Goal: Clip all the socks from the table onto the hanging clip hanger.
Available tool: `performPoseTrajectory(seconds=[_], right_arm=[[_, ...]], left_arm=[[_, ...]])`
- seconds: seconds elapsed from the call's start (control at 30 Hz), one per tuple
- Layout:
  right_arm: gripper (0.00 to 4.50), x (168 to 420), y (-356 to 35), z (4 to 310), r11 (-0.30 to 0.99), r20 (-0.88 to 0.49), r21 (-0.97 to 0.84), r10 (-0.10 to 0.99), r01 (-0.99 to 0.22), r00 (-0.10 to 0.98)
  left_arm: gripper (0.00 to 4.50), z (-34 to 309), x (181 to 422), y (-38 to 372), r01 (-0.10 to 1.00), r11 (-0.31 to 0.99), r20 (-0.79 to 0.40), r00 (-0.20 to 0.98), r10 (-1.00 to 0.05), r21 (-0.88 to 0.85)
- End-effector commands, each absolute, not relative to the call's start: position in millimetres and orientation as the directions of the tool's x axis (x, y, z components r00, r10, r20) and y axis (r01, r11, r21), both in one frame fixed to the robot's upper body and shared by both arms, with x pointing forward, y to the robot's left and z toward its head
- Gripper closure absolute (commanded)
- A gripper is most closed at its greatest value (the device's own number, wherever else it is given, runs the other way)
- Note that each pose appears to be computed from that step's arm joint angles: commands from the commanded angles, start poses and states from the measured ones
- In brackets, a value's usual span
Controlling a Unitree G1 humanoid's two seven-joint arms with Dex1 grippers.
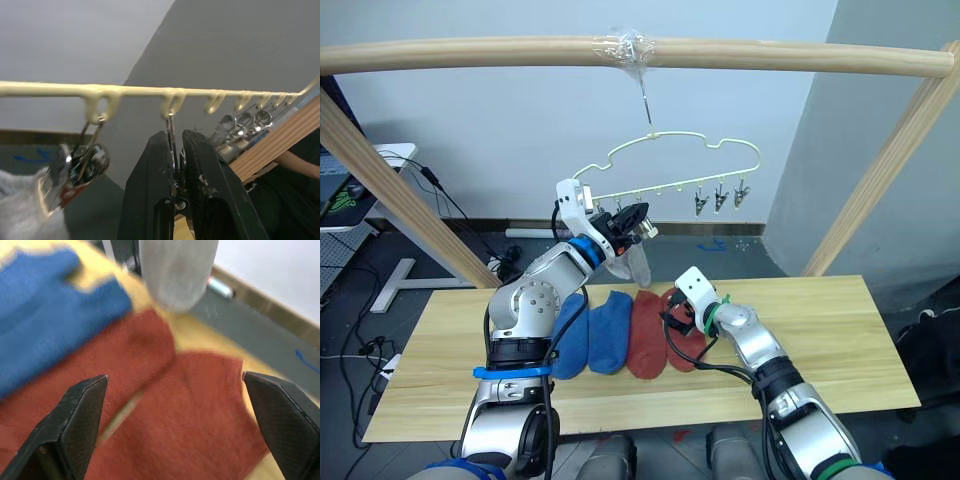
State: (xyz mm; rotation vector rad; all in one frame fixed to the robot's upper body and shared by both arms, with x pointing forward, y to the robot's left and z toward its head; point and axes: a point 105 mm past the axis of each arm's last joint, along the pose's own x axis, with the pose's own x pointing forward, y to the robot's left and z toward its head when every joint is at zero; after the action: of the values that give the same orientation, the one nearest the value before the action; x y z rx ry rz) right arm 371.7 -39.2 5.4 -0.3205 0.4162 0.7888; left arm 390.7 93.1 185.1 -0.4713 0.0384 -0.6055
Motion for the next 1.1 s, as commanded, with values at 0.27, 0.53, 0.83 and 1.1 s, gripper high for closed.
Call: performPoseTrajectory(seconds=[0.27,0.53,0.83,1.1], right_arm=[[1.97,362,-78,-33,0.653,-0.593,-0.158,0.536,-0.74,0.6],[4.47,348,-101,-3,0.608,-0.49,-0.255,0.589,-0.752,0.643],[4.47,331,-107,96,0.672,-0.212,-0.32,0.636,-0.668,0.742],[4.47,311,-89,143,0.643,-0.135,-0.384,0.671,-0.663,0.729]], left_arm=[[4.44,195,379,87,0.585,0.699,0.127,0.797,-0.591,-0.411],[4.44,194,381,85,0.597,0.687,0.122,0.784,-0.608,-0.415],[4.44,193,380,93,0.532,0.501,0.129,0.762,-0.635,-0.683],[4.44,193,379,102,0.472,0.406,0.118,0.752,-0.648,-0.782]])
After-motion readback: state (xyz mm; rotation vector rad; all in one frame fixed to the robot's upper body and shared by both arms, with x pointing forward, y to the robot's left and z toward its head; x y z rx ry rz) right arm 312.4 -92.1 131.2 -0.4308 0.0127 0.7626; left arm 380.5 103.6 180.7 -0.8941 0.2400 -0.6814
